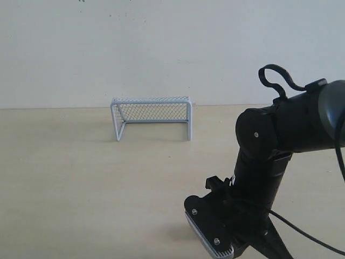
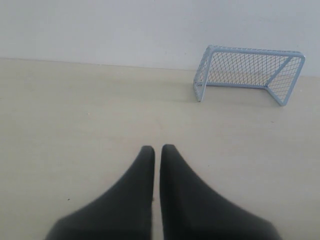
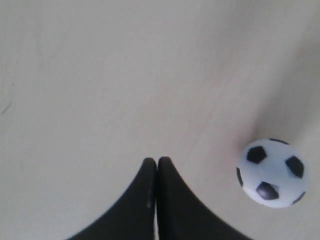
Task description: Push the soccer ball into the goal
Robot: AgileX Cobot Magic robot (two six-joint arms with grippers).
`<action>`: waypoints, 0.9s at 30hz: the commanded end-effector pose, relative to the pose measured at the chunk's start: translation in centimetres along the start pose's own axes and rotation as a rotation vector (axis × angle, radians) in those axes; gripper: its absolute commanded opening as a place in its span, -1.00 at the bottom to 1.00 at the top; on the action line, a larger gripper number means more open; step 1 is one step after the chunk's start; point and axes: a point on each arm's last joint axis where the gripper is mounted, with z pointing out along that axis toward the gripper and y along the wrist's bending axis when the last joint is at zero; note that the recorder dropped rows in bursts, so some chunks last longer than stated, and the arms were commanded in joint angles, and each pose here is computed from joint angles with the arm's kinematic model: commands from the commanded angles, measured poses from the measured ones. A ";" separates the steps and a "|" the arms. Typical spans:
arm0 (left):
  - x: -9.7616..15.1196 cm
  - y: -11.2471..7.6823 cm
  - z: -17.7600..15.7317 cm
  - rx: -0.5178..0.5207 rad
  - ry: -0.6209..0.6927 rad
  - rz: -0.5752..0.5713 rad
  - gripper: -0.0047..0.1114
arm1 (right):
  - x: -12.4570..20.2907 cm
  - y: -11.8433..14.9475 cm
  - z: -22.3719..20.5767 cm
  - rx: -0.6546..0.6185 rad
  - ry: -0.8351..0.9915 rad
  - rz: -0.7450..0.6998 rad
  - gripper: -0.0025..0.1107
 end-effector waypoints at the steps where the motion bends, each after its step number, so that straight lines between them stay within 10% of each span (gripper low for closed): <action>1: 0.1 0.0 0.0 0.004 0.000 0.008 -0.84 | -0.1 0.3 -0.1 -0.049 -0.033 0.003 -0.96; 27: 0.1 0.0 0.0 0.004 0.000 0.008 -0.84 | -0.3 -0.7 -0.2 0.061 -0.052 -0.024 -0.96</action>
